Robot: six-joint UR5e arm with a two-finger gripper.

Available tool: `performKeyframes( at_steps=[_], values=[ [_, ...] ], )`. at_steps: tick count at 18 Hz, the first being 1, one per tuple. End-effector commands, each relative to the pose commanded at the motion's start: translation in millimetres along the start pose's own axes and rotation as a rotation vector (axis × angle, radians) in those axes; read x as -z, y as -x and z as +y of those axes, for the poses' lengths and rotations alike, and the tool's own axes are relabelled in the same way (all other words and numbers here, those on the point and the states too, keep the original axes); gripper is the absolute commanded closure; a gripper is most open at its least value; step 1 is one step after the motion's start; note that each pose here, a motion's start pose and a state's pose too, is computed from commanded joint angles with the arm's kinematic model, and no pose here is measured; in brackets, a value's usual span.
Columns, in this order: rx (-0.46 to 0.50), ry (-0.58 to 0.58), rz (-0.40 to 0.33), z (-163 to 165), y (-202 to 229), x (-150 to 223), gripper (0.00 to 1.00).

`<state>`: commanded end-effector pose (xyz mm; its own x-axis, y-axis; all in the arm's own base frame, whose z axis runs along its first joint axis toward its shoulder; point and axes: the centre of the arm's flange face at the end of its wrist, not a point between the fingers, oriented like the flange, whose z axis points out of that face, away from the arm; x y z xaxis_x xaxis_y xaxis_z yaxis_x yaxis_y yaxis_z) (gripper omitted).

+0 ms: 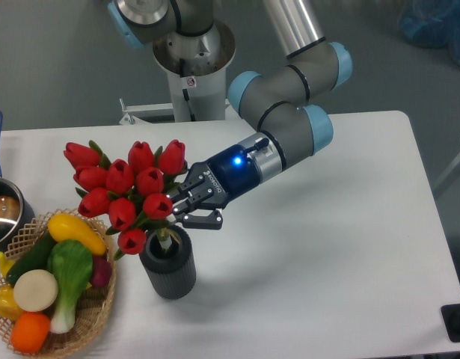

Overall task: Insert the flowers into the vase
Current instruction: 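Lower the tulip stems into the black vase opening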

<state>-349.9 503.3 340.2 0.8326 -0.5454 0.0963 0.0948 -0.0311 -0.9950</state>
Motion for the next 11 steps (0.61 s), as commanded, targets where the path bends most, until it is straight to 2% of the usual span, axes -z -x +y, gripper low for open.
performKeyframes(
  at_steps=[11],
  values=[
    [0.015, 0.000, 0.001, 37, 4, -1, 0.78]
  ],
)
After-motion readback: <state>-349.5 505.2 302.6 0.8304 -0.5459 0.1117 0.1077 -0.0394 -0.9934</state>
